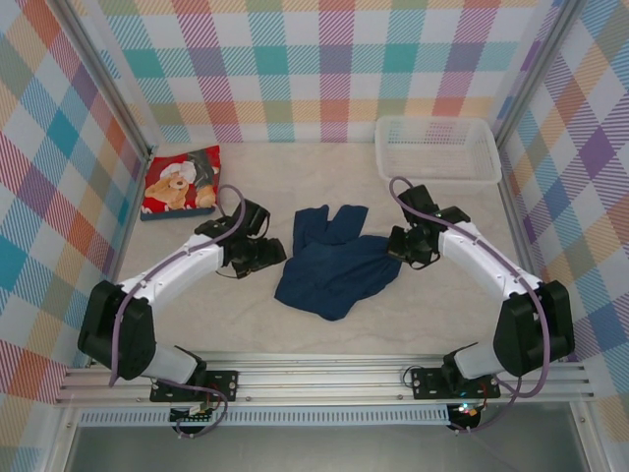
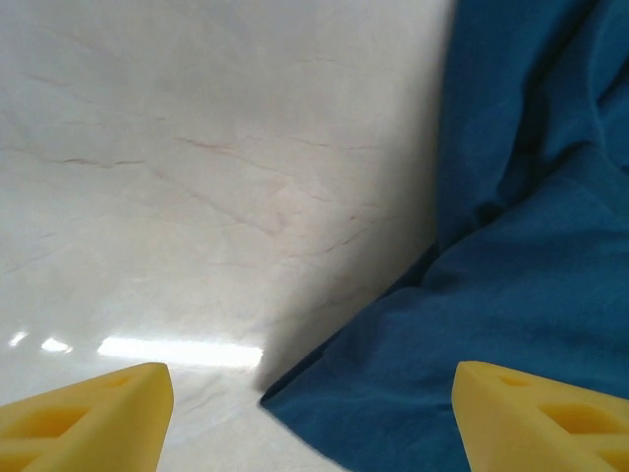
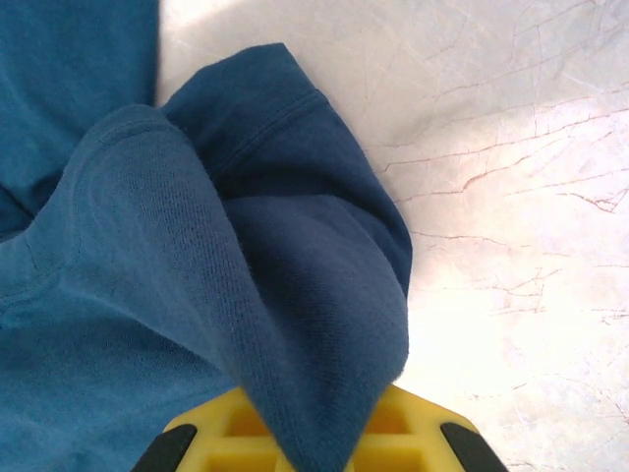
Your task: Fold and stack the t-shirts
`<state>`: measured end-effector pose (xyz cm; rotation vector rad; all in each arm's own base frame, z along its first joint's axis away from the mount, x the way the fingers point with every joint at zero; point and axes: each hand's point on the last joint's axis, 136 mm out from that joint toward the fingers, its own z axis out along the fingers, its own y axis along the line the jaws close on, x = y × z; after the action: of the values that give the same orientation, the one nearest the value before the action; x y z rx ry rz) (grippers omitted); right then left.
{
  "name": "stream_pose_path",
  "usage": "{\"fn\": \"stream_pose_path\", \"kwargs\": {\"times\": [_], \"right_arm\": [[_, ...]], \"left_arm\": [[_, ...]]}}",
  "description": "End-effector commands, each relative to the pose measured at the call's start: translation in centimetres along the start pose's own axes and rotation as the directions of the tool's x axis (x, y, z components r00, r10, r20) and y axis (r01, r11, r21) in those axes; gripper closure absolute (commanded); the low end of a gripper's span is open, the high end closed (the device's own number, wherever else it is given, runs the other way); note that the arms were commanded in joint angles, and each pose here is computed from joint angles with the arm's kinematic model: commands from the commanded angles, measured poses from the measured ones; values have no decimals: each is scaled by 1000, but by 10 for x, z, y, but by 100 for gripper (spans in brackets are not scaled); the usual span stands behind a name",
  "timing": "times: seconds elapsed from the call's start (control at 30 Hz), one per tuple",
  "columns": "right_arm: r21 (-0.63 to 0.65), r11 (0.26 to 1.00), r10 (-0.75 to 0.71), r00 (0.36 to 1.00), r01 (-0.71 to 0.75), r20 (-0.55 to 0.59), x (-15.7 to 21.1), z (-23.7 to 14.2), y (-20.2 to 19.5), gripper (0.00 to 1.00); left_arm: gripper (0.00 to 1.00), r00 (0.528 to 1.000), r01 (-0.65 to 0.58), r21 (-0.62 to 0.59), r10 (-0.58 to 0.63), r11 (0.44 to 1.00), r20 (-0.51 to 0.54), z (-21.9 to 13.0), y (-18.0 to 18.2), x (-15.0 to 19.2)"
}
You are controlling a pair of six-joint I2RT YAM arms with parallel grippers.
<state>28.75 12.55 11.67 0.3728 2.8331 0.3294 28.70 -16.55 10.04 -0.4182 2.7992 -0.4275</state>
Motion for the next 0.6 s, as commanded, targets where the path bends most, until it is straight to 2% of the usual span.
{"fn": "stream_pose_path", "kwargs": {"times": [0.0, 0.07, 0.17, 0.23, 0.4, 0.57], "right_arm": [[22, 999, 30, 999, -29, -39, 11, 0, -8, 94], [17, 999, 43, 998, -42, -44, 13, -1, -10, 85], [25, 998, 67, 997, -66, -47, 16, -6, -17, 54], [45, 995, 91, 994, -89, -65, 23, -9, -25, 43], [73, 984, 169, 976, -160, -140, 58, -14, -42, 48], [10, 979, 202, 954, -205, -221, 85, -1, -40, 55]], "left_arm": [[28, 999, -29, 143, 32, 989, -20, 17, -38, 2], [28, 997, -53, 157, 60, 986, -41, 25, -48, 11], [28, 995, -58, 65, 63, 996, -77, 36, -30, 23], [29, 996, -71, 58, 74, 996, -55, 33, -22, 25], [26, 983, -139, 201, 160, 970, -93, 26, -42, 42], [28, 947, -313, 271, 322, 910, 12, -12, -90, 47]]}}
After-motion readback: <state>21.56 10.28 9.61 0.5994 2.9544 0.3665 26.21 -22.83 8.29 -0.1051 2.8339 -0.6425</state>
